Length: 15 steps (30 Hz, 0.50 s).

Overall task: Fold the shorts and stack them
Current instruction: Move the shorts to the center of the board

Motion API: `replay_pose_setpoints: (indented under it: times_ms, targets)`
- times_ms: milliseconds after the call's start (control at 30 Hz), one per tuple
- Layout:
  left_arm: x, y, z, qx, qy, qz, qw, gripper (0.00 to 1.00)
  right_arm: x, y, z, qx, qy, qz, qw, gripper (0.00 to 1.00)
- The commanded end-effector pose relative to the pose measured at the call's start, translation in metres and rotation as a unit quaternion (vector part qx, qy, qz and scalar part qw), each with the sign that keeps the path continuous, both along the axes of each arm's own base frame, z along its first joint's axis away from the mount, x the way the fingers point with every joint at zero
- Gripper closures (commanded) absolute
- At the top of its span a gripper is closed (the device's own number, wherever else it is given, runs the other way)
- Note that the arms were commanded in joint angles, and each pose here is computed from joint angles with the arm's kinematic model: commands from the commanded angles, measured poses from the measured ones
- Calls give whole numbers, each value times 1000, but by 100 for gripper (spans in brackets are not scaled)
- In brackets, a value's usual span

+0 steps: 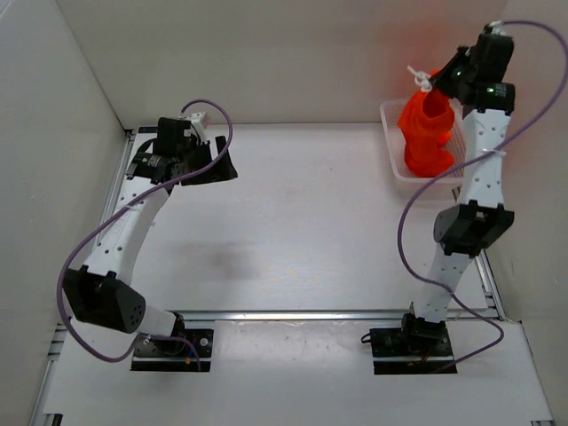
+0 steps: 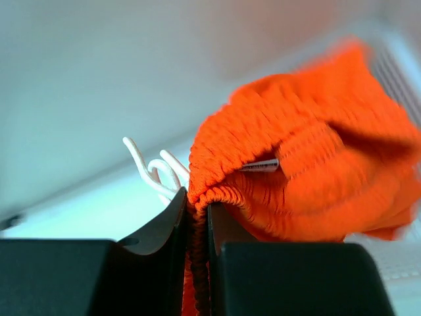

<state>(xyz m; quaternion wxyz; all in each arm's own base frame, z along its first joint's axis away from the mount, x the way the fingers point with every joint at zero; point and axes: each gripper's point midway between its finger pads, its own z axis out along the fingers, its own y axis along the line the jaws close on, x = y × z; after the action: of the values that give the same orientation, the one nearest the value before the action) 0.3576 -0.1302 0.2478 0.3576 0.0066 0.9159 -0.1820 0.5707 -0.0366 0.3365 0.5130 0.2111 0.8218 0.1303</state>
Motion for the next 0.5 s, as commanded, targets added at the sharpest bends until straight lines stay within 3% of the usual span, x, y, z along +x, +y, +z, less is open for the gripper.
replay_pose_setpoints:
  times_ms: [0, 267, 400, 467]
  targets:
    - [-19, 5, 50, -24, -67, 5, 997, 0, -75, 70, 166, -6, -185, 107, 977, 100]
    - [-29, 77, 107, 9, -97, 112, 989, 0, -197, 177, 260, 22, -294, 263, 919, 100]
    - [-34, 104, 142, 12, -138, 144, 980, 0, -225, 212, 260, 65, -296, 320, 898, 100]
    - [-37, 105, 149, 3, -147, 142, 979, 0, -226, 211, 252, 72, -284, 306, 906, 100]
